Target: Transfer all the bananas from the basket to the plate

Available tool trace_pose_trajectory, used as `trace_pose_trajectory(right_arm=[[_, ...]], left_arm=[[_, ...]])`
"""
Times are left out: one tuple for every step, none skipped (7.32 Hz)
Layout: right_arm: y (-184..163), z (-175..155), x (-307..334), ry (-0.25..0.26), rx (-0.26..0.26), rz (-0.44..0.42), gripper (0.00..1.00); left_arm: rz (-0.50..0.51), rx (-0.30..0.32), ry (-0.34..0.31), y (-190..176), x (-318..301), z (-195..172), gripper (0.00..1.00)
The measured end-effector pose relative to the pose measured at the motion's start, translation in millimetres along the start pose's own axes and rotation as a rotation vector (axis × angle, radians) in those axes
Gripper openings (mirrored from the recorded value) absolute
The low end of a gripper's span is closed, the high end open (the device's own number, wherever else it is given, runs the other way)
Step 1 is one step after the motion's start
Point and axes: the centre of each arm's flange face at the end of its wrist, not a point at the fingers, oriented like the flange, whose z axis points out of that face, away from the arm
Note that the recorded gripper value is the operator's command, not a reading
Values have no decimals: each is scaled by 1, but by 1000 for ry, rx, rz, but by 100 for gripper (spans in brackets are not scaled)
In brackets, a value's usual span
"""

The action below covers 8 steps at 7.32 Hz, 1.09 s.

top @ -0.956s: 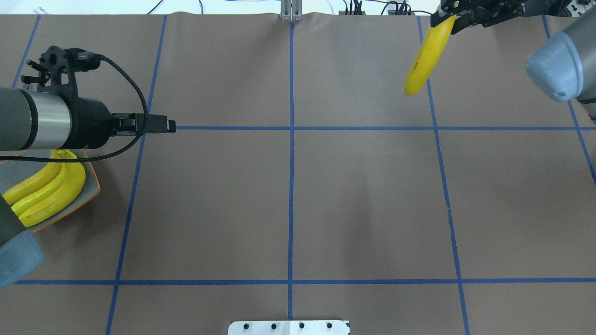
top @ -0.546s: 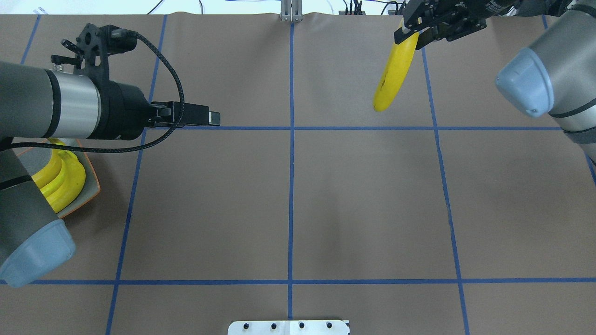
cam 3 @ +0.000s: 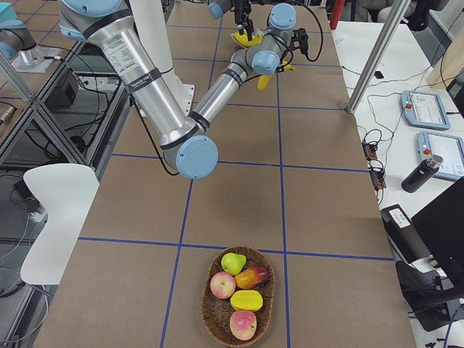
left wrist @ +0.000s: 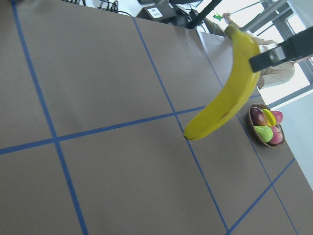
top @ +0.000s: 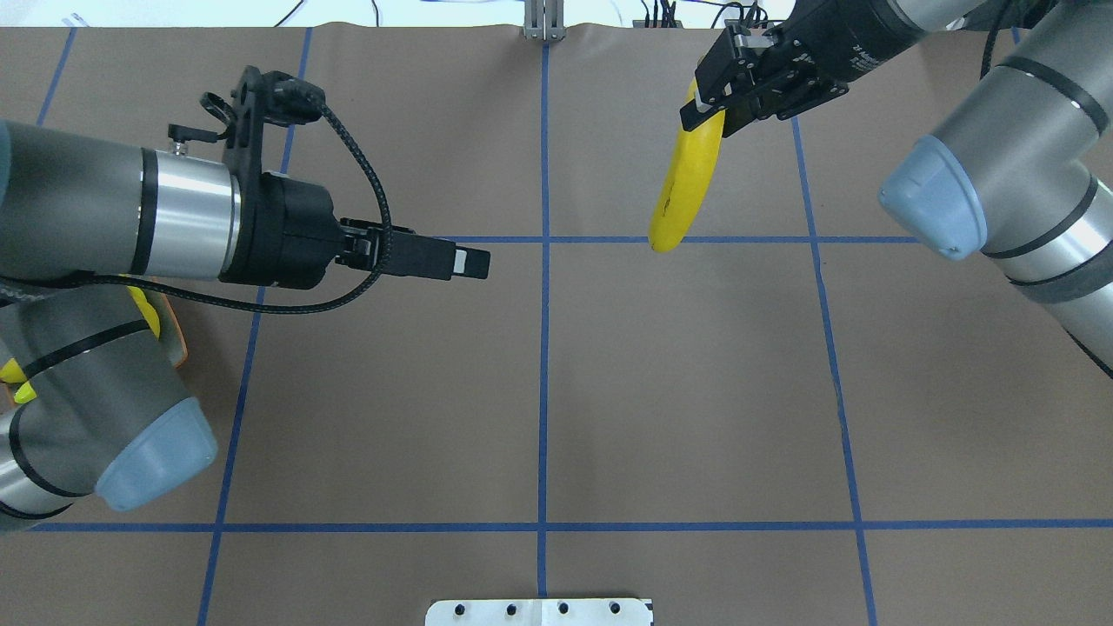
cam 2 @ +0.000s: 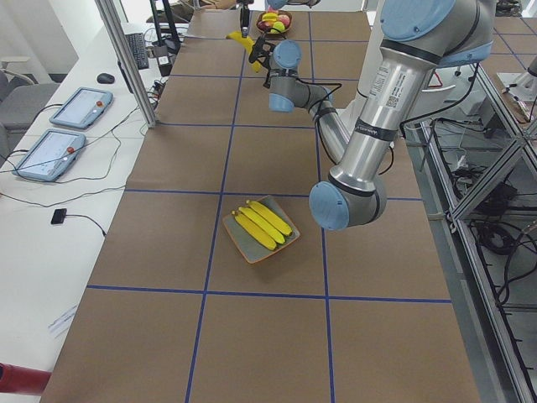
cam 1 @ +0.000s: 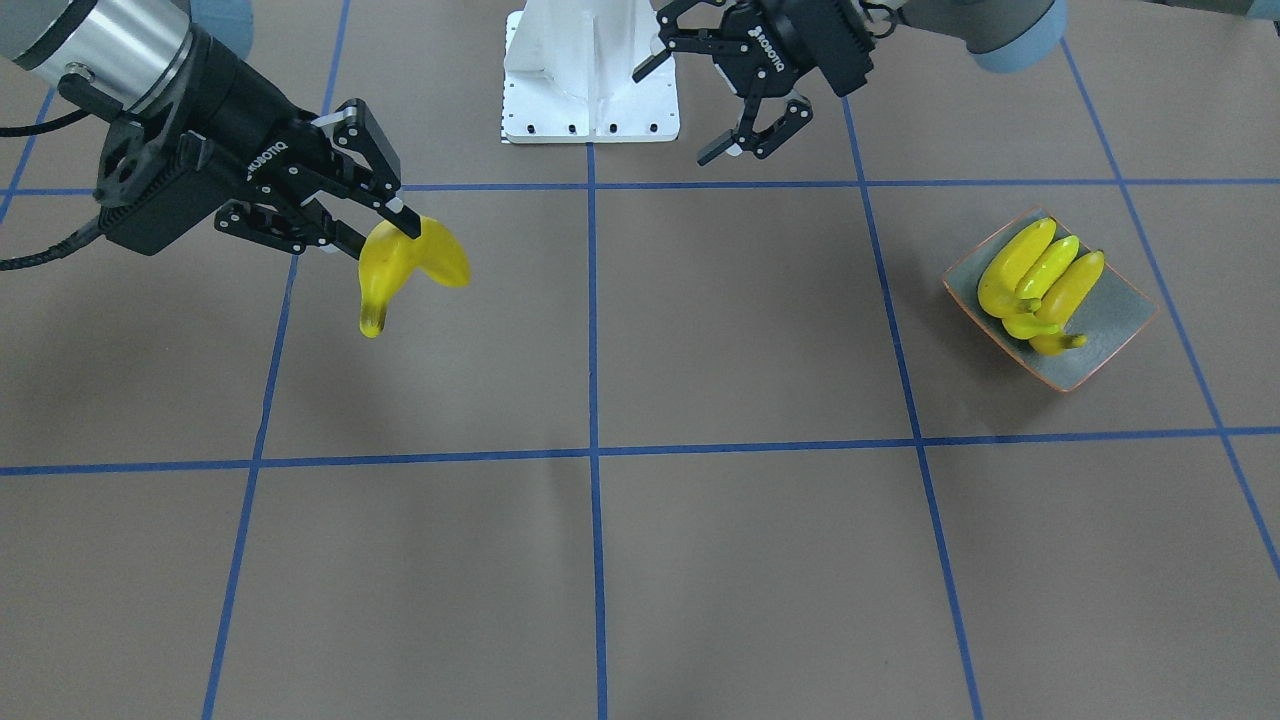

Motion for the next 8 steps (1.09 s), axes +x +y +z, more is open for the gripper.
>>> trace_pose_trajectory(right_arm=[[7,1,-8,-16,-14,-15,0],[14,2,-15,-33,-30,-29,0],[21,4,-22,-49,-47,-41,0],[30,8,-30,-64,-67,-52,0],[39,14,-38,-77,-86,-57,0],[48,18,-45,-88,-101,-58,0],[56,20,-52,-100,-113,-65,0],[63,22,-58,-111,-122,-75,0]], left_arm=[[24,-11,53,-2,6,9,99],[56,-18,115,-1,3,17,99],[87,-11,170,0,-5,25,99],[112,2,216,-1,-13,32,99],[129,14,246,-2,-17,37,99],[137,21,262,-3,-17,39,99],[140,27,268,-4,-17,40,99],[141,28,271,-4,-17,41,99]])
